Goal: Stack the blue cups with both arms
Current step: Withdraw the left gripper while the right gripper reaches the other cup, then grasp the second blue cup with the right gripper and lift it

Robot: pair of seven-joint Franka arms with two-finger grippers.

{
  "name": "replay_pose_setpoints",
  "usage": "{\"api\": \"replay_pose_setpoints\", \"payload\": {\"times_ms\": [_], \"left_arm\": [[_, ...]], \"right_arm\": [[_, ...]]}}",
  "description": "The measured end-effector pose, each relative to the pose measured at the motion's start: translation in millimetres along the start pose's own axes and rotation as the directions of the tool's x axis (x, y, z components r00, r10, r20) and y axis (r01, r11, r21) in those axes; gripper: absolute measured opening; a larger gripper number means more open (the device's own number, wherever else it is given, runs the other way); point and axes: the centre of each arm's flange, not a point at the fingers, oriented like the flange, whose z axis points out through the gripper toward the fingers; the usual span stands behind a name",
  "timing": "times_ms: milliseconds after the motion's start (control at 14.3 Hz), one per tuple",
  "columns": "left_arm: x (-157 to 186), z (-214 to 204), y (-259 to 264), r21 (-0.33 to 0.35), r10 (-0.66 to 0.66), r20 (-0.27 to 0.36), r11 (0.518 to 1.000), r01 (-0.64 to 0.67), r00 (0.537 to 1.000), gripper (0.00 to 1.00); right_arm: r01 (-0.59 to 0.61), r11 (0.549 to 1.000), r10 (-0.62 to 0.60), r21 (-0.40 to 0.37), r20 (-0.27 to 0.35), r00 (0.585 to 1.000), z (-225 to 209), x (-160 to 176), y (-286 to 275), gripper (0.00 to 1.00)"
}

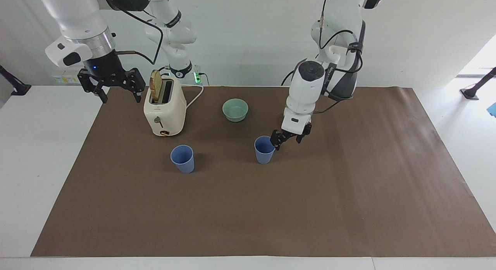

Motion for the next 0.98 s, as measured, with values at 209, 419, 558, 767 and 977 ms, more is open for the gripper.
{"api": "replay_pose_setpoints", "payload": {"times_ms": [209,419,558,767,977], "left_arm": [[33,-34,-48,0.026,0.052,-0.003,0.998,-0.052,0.999,1.00],[47,-61,-86,0.054,0.138,0.017,0.989,-0.138,0.990,1.00],[52,-73,-104,0.067,0.230,0.041,0.970,-0.232,0.972,1.00],[58,-91,-133,0.076,0.353,0.076,0.930,-0.358,0.933,1.00],[64,-117,-161,0.078,0.426,0.093,0.898,-0.434,0.900,1.00]], "right_arm": [[0.009,1.000,-0.009,0.007,-0.018,1.000,24,0,-7,1.00],[0.023,1.000,-0.023,0.013,-0.003,1.000,59,2,-16,1.00],[0.032,0.999,-0.032,0.019,0.002,0.999,86,4,-23,1.00],[0.061,0.998,-0.063,0.033,0.061,0.996,139,11,-41,1.00],[0.072,0.996,-0.074,0.047,0.047,0.996,188,25,-49,1.00]]}}
